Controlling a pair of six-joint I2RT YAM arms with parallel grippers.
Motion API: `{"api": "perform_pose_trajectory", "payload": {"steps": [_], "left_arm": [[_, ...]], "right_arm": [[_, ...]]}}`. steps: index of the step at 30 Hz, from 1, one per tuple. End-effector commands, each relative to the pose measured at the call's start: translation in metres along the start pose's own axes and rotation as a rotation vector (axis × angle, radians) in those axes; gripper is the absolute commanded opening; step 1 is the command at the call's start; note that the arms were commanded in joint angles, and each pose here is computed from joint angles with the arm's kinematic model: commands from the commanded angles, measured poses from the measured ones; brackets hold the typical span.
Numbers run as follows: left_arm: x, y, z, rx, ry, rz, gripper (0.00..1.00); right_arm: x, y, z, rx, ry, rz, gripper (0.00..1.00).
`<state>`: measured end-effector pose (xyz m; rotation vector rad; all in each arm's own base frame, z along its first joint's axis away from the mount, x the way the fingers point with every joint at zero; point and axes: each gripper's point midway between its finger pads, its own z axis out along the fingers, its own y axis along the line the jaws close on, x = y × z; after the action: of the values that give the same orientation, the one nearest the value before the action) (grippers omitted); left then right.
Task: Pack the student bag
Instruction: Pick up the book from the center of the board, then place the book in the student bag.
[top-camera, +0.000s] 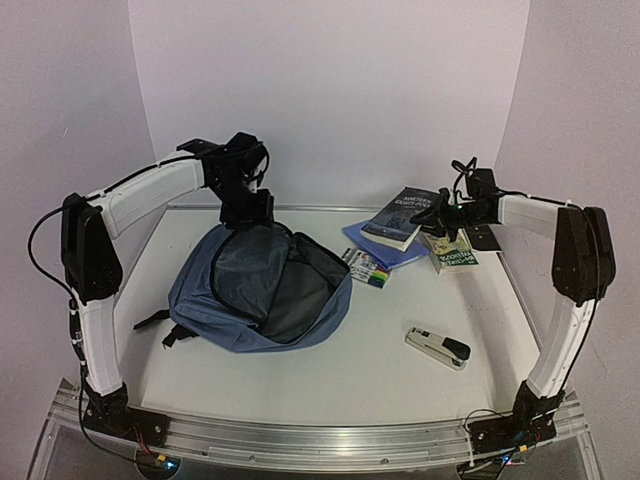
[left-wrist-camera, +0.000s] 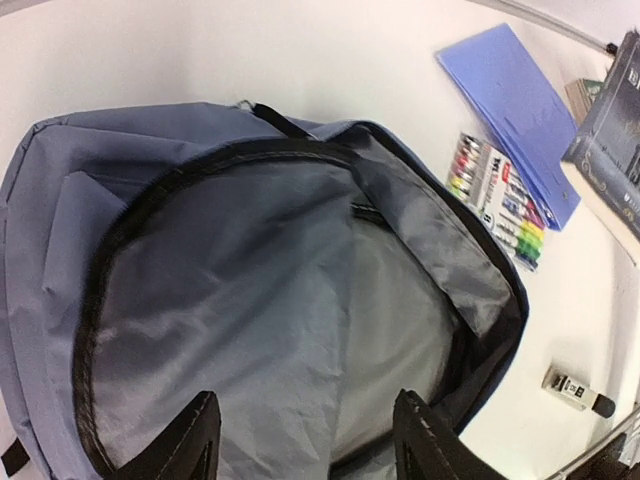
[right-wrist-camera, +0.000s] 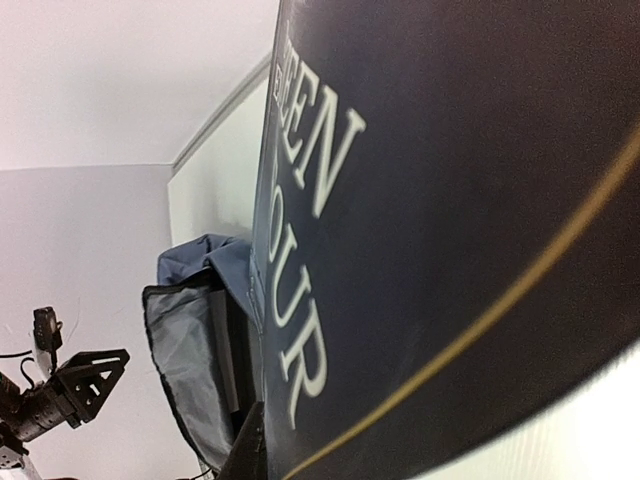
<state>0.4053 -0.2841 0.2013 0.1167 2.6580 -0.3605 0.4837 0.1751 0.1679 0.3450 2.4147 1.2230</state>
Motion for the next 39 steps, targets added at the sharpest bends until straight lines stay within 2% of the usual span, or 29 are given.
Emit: {"api": "perform_pose_trajectory", "payload": {"steps": [1, 5, 12, 20, 22, 24, 27, 31, 39], "left_arm": [[0.028, -0.009, 0.001, -0.119, 0.061, 0.124, 0.61], [0.054, -0.013, 0.022, -0.205, 0.135, 0.195, 0.62], [0.071, -0.015, 0.054, -0.383, 0.189, 0.300, 0.62], [0.084, 0.016, 0.066, -0.618, 0.244, 0.344, 0.57], [0.084, 0.021, 0.064, -0.652, 0.244, 0.353, 0.53], [0.083, 0.024, 0.060, -0.673, 0.241, 0.362, 0.46], [0.078, 0.024, 0.053, -0.678, 0.229, 0.366, 0.24], [0.072, 0.025, 0.042, -0.685, 0.208, 0.370, 0.02], [0.060, 0.024, 0.019, -0.622, 0.159, 0.288, 0.00]], "right_arm": [[0.000, 0.093, -0.039, -0.195, -0.059, -0.251, 0.00], [0.017, 0.101, -0.041, -0.203, -0.039, -0.278, 0.00], [0.028, 0.093, -0.036, -0.188, -0.014, -0.257, 0.00], [0.043, 0.100, -0.035, -0.202, 0.018, -0.272, 0.00], [0.048, 0.102, -0.034, -0.207, 0.029, -0.276, 0.00], [0.054, 0.104, -0.033, -0.213, 0.042, -0.282, 0.00], [0.065, 0.111, -0.029, -0.227, 0.067, -0.306, 0.00], [0.076, 0.117, -0.024, -0.251, 0.106, -0.321, 0.00], [0.110, 0.135, -0.004, -0.304, 0.205, -0.369, 0.00]]}}
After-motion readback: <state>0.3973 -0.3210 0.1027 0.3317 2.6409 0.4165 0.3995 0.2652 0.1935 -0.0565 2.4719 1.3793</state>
